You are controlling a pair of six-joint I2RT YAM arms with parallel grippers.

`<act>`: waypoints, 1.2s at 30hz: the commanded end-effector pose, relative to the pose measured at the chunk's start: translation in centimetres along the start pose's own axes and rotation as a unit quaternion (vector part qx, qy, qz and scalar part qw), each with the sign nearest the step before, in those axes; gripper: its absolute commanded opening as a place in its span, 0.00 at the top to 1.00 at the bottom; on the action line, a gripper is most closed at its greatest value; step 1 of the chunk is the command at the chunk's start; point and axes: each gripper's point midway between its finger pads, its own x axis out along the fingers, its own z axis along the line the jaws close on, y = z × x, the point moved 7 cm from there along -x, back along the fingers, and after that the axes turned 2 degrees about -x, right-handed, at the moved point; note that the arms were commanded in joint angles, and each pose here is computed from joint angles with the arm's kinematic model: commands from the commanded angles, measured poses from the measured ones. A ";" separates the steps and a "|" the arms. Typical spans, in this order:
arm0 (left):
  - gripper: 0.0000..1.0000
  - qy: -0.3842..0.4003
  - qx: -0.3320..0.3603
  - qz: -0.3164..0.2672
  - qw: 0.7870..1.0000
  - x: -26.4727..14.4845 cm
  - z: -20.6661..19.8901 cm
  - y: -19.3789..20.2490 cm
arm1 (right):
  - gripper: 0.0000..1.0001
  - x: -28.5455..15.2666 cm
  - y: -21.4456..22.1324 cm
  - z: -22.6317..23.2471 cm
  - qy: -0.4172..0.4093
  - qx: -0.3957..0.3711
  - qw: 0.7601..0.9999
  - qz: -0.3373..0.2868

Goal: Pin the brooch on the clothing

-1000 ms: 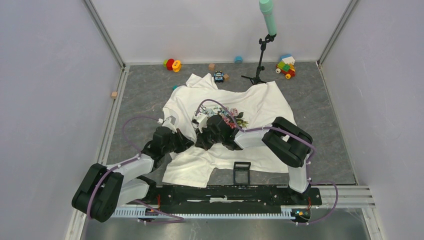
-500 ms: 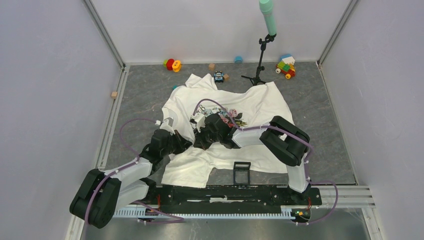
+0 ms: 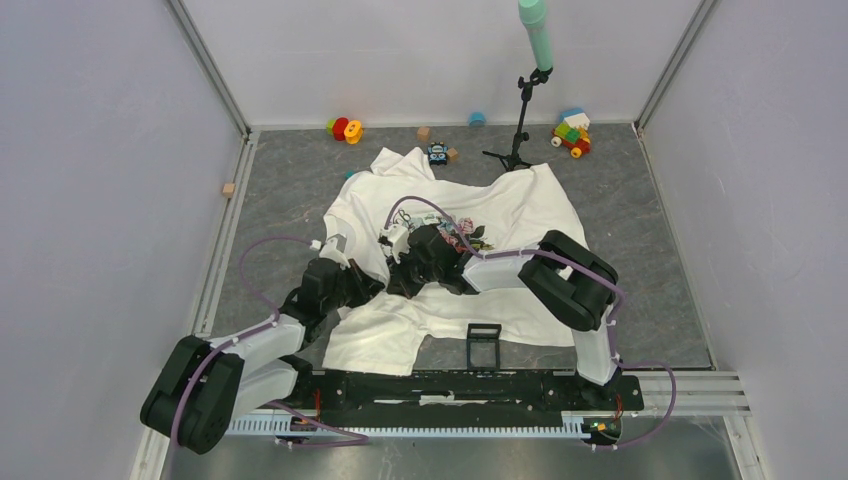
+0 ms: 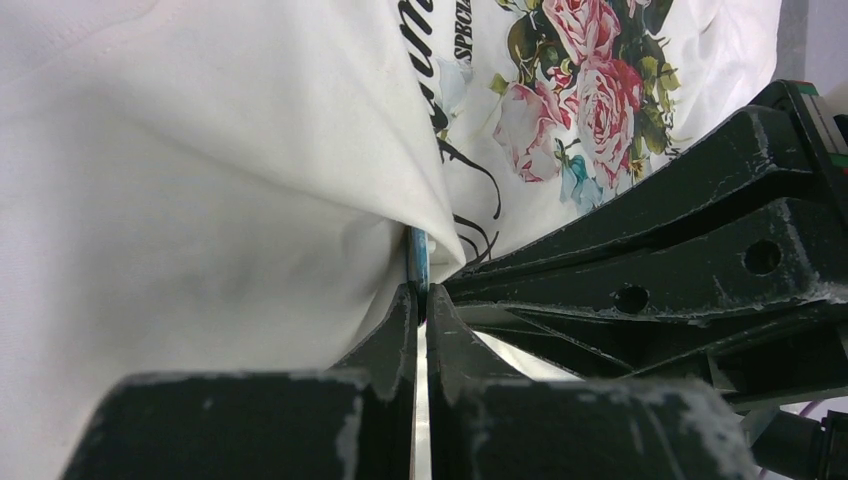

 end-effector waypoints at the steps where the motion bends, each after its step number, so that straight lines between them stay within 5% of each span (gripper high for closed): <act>1: 0.98 0.117 -0.004 -0.046 0.992 -0.1 -4.3 -2.5 | 1.00 1.3 2.1 0.8 -0.028 -0.001 0.999 0.045; 7: 0.98 0.098 -0.015 -0.047 0.994 -0.5 -3.6 -2.1 | 0.98 -0.1 0.1 1.2 -0.014 -0.011 1.000 0.015; 15: 0.98 0.074 -0.011 -0.042 0.996 -1.0 -2.9 -1.6 | 0.70 -4.6 -3.9 2.4 0.016 -0.046 0.996 -0.073; 27: 0.98 0.072 -0.011 -0.035 0.997 -1.3 -2.9 -1.5 | 0.34 -9.4 -2.3 1.8 0.077 -0.109 0.982 -0.137; 36: 0.98 0.071 -0.010 -0.033 0.997 -1.3 -2.9 -1.5 | 0.32 -6.8 -3.4 1.4 0.073 -0.123 0.977 -0.156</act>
